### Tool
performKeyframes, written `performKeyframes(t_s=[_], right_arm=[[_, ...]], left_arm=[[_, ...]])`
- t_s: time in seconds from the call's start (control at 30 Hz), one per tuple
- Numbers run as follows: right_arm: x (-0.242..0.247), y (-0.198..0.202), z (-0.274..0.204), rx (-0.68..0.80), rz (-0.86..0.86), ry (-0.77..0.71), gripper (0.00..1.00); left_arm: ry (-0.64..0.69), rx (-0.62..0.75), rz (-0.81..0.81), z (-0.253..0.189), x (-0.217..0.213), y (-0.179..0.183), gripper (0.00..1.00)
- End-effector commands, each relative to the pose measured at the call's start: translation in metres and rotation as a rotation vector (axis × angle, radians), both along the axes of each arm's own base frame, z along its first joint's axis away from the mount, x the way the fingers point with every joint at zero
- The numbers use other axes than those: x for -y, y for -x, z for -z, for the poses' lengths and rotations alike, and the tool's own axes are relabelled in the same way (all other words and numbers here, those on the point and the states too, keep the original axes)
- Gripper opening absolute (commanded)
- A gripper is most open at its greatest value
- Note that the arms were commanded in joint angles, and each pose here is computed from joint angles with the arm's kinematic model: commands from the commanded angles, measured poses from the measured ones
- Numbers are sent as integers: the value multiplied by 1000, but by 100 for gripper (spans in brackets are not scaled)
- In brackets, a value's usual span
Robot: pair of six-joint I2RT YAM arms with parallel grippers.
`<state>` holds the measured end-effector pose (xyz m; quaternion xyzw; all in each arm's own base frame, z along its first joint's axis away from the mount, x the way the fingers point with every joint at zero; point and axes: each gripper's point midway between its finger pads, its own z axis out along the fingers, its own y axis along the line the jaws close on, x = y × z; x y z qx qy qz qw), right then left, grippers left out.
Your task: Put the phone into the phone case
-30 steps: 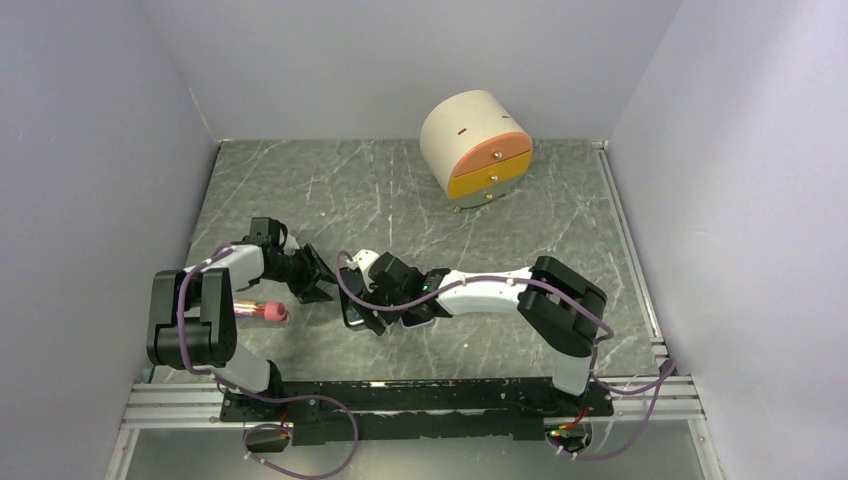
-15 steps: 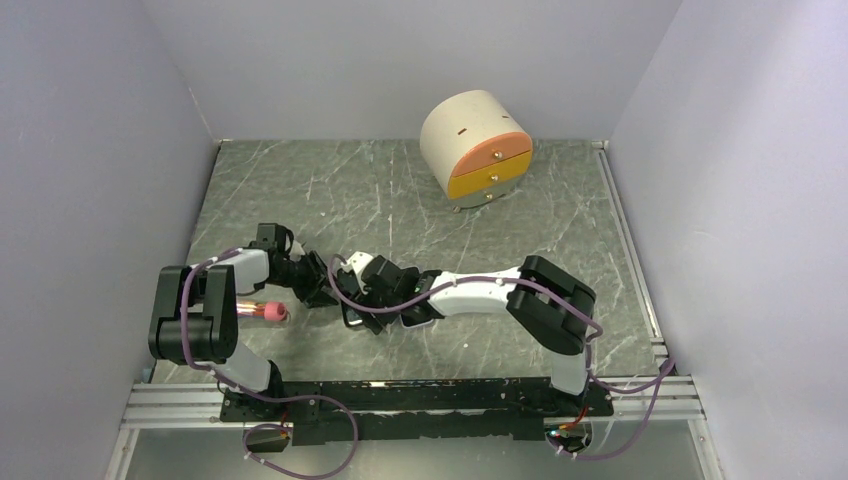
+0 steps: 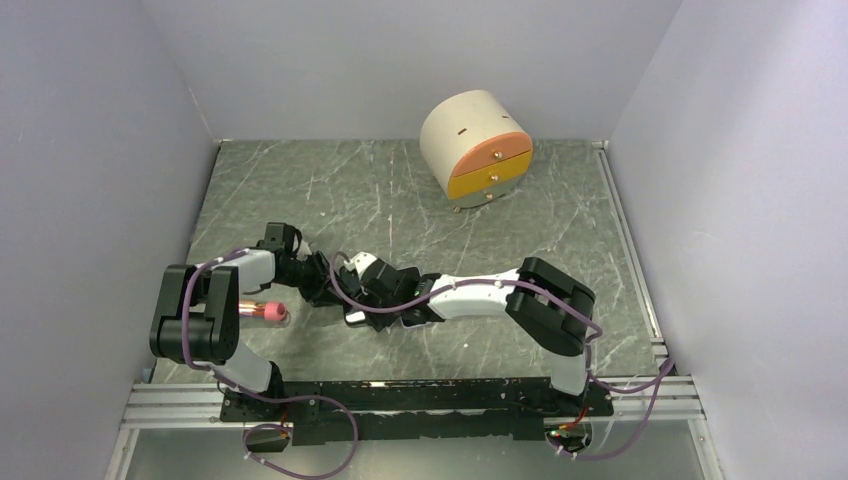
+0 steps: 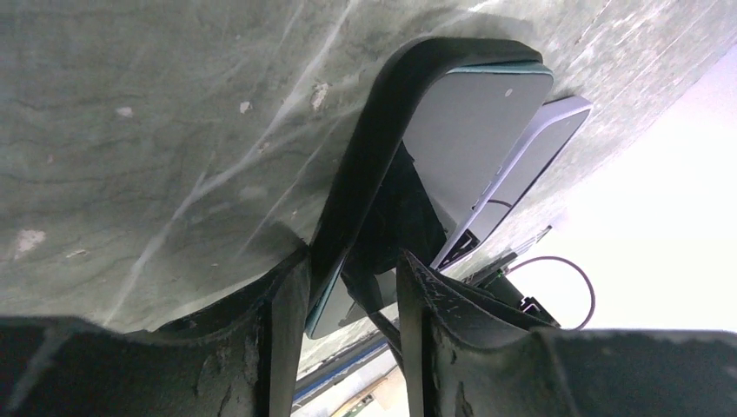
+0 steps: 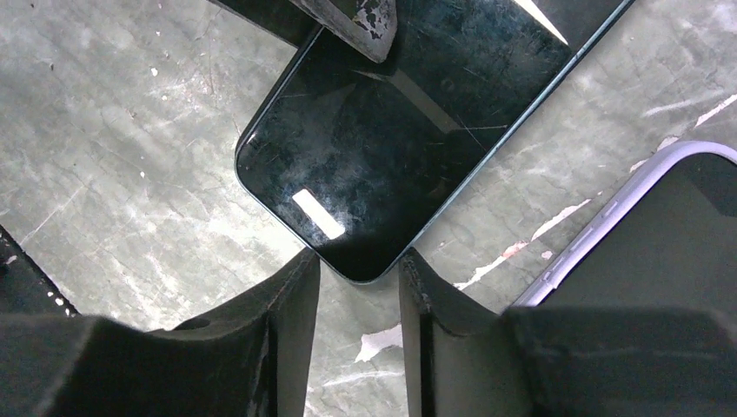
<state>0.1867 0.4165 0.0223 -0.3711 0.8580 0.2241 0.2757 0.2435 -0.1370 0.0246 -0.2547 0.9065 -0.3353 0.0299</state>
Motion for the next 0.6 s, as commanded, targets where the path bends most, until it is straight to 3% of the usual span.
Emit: performKeyframes(t_s=[0.0, 0.23, 0.33, 0.57], right_arm=[[-17, -10, -8, 19, 79, -102, 35], [-12, -10, -9, -5, 135, -93, 31], [-12, -3, -24, -35, 114, -133, 40], [-13, -4, -53, -89, 154, -209, 50]], left_arm=[[18, -12, 16, 1, 12, 9, 44], [-97, -20, -1, 8, 0, 15, 33], [-118, -19, -3, 8, -3, 14, 25], [-128, -16, 1, 0, -4, 9, 25]])
